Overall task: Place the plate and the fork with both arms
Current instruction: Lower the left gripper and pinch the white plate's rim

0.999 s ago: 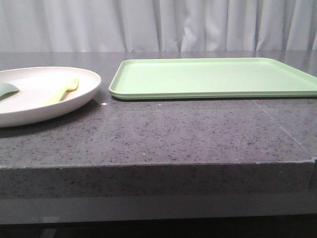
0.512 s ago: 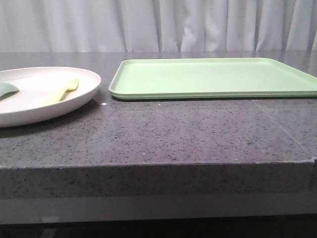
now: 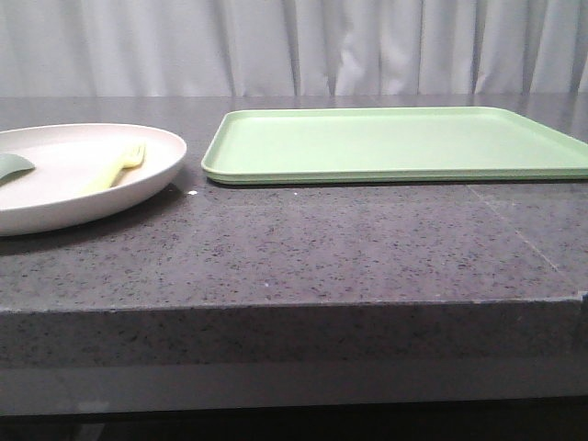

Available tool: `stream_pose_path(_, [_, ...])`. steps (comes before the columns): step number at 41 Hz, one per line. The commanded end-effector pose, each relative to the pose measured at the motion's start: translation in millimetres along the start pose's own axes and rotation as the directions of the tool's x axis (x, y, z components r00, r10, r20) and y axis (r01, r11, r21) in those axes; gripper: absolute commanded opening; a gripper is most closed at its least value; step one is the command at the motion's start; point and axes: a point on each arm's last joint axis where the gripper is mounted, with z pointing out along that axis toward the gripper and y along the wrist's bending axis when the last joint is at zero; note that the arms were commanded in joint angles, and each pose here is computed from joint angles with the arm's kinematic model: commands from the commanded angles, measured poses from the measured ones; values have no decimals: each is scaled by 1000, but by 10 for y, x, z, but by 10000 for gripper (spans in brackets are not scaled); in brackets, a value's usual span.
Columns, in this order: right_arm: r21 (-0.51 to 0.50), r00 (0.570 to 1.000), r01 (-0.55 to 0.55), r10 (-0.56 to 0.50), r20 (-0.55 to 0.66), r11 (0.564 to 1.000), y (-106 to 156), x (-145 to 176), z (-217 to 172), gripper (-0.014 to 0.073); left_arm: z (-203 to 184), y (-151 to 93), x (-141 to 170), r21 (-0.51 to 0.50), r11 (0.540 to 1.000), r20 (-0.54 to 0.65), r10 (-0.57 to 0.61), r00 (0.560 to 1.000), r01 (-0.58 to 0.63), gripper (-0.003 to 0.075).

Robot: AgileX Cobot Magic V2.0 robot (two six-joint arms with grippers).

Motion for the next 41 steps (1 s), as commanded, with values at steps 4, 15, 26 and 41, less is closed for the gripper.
stream_pose_path(4, [-8,994,5,-4,108,1000,14,-183,-32,603,234,-23,-295,0,1000,-48,-12,999,12,630])
stream_pose_path(15, [-8,994,5,-4,108,1000,14,-183,-32,603,804,-27,-287,-26,1000,-407,-21,913,12,630])
stream_pose_path(26, [-8,994,5,-4,108,1000,14,-183,-32,603,1282,-22,-117,-39,999,-584,-32,811,11,629])
stream_pose_path(41, [-8,994,5,-4,108,1000,14,-183,-32,603,1640,-24,166,-48,998,-678,-53,733,27,629])
